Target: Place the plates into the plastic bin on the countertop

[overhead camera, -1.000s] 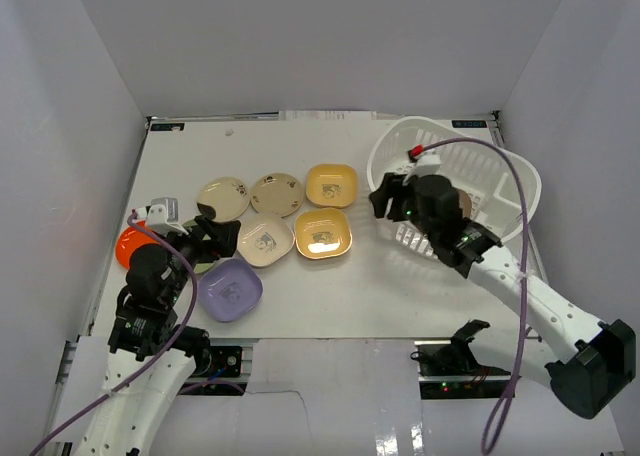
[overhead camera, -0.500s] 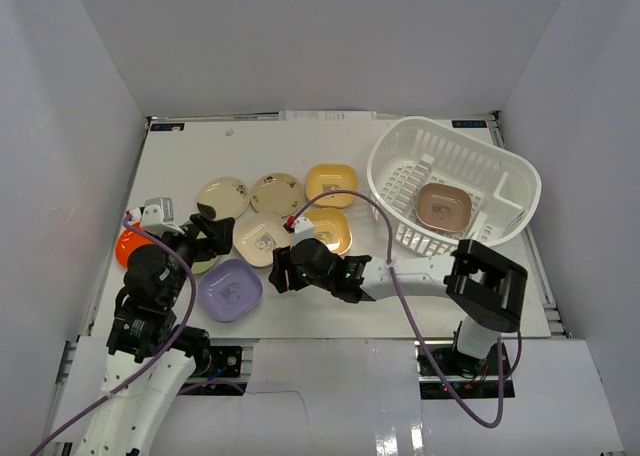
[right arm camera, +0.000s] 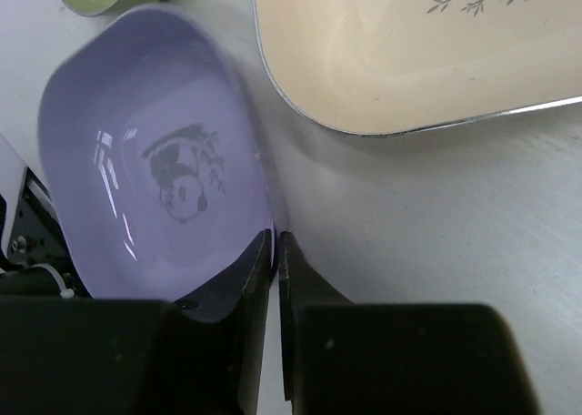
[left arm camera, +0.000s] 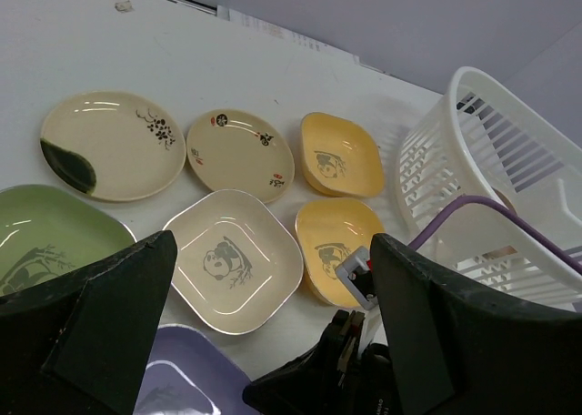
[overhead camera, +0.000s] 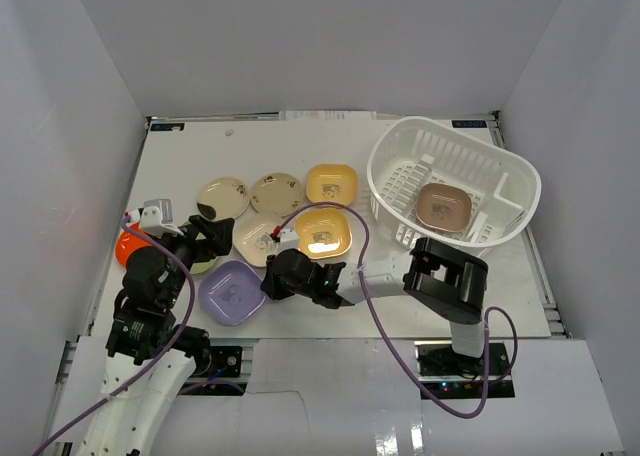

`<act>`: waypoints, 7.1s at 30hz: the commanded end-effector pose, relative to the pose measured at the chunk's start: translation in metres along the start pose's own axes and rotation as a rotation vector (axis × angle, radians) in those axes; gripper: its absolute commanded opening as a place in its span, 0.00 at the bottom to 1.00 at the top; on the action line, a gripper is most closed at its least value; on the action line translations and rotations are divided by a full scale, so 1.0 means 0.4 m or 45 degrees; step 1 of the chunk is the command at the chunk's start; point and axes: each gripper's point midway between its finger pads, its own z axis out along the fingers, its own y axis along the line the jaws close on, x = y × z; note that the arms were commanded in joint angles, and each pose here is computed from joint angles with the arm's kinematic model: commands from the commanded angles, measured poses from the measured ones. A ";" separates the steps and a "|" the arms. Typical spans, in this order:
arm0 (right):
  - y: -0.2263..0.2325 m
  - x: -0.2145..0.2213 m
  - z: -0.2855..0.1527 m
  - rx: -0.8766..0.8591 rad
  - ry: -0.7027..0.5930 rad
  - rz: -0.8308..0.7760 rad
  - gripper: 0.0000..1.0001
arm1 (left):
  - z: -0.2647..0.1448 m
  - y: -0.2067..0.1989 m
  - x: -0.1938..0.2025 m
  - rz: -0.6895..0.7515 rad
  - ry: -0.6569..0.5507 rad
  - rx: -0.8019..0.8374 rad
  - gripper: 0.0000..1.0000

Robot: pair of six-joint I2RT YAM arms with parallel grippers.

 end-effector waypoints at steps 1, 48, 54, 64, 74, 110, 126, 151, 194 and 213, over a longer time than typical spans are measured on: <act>0.068 -0.074 -0.035 -0.053 -0.138 0.033 0.10 | -0.005 0.003 0.001 0.006 -0.002 -0.003 0.98; -0.670 -0.580 -0.726 0.617 -0.789 0.188 0.63 | 0.011 0.022 0.025 -0.013 0.050 -0.057 0.98; -0.363 -0.410 -0.470 0.248 -0.322 -0.310 0.56 | 0.017 0.026 0.034 -0.010 0.070 -0.065 0.98; -0.252 -0.224 -0.243 -0.005 0.214 -0.840 0.72 | 0.058 0.054 0.097 -0.015 0.216 -0.141 0.98; -0.290 -0.127 -0.151 0.003 0.484 -1.011 0.57 | 0.058 0.047 0.097 -0.017 0.221 -0.121 0.98; -0.812 -0.722 -0.621 1.169 -0.242 -0.406 0.08 | 0.043 0.037 0.077 -0.015 0.178 -0.088 0.98; -0.879 -0.635 -0.581 1.193 -0.128 -0.102 0.73 | 0.046 0.030 0.081 -0.011 0.191 -0.068 0.98; -0.239 -0.351 -0.023 0.348 -0.387 0.170 0.67 | 0.045 0.042 0.074 -0.013 0.173 -0.096 0.98; -1.018 -0.506 -0.892 1.382 -0.958 0.657 0.14 | 0.038 0.030 0.069 -0.009 0.164 -0.060 0.98; -0.441 -0.494 -0.497 0.362 -0.647 0.225 0.60 | 0.025 -0.013 -0.084 -0.019 -0.012 -0.066 0.98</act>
